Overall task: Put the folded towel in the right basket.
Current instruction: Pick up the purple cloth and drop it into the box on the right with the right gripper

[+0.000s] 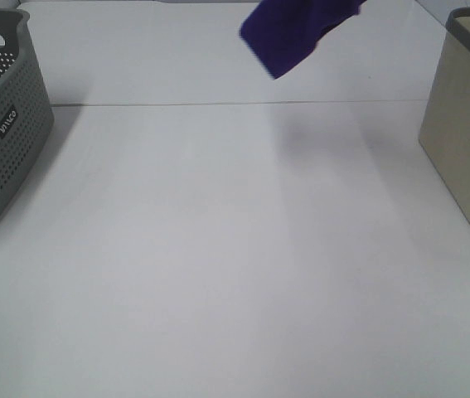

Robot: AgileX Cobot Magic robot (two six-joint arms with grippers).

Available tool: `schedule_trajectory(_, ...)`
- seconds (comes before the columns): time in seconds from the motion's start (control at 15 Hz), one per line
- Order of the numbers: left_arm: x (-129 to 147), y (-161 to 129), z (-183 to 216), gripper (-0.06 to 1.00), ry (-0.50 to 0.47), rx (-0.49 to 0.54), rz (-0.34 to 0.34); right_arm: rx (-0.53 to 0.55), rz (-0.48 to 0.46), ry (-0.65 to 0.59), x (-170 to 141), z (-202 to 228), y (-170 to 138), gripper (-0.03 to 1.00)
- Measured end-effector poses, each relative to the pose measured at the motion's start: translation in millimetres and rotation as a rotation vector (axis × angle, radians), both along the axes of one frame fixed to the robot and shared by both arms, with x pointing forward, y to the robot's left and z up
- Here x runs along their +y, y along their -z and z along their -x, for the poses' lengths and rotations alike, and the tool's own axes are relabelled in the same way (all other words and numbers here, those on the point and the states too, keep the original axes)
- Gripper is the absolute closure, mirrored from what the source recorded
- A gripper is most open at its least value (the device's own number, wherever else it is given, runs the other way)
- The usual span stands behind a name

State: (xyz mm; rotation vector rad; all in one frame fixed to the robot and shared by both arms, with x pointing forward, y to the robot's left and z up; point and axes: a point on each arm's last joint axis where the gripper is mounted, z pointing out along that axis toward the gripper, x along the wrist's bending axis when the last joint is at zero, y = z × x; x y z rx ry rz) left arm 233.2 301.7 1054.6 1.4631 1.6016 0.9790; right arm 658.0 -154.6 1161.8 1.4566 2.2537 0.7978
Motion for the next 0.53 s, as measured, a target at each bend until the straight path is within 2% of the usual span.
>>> schedule_trajectory(0.13,0.0,0.0,0.0,-0.05,0.0,0.0,0.0,-0.056,-0.004,0.143,-62.0,-0.7,-24.5,0.9)
schedule_trajectory(0.33,0.0,0.0,0.0,-0.05,0.0,0.0,0.0,-0.119,-0.006,0.318,-136.3,10.2,-50.8,0.9)
schedule_trajectory(0.53,0.0,0.0,0.0,-0.05,0.0,0.0,0.0,-0.136,0.001,0.466,-195.9,18.7,-57.7,0.9)
